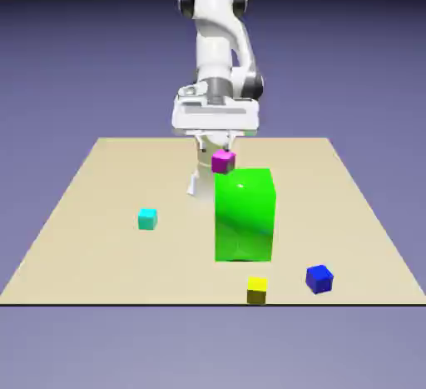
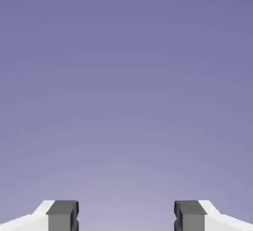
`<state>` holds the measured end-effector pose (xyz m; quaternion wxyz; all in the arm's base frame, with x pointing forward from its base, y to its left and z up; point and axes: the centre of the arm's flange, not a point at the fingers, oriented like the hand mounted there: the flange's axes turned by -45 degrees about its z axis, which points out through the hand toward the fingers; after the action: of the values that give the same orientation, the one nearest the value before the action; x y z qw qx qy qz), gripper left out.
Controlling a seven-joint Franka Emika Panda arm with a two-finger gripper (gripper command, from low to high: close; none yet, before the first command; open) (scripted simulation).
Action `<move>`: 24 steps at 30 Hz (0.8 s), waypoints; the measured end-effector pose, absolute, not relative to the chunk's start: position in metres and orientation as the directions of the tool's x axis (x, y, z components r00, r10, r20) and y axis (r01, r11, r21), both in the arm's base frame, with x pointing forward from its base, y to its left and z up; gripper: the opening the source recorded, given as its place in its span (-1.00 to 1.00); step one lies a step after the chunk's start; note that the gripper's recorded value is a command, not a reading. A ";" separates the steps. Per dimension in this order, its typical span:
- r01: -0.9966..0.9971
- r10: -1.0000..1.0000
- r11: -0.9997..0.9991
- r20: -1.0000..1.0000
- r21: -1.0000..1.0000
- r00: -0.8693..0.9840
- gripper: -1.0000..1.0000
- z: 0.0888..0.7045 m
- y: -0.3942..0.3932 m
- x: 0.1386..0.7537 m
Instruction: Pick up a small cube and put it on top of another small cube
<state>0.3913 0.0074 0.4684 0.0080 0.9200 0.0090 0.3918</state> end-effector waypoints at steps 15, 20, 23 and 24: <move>-0.371 -0.305 -0.924 0.760 -0.091 0.574 0.00 0.554 0.075 0.415; -0.487 -0.395 -0.866 0.759 -0.119 0.517 0.00 0.558 0.107 0.427; -0.553 -0.445 -0.822 0.756 -0.132 0.481 0.00 0.553 0.127 0.437; -0.575 -0.461 -0.807 0.754 -0.136 0.468 0.00 0.550 0.134 0.441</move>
<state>0.4412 0.1336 0.5498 0.0685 0.8540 -0.3033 0.4171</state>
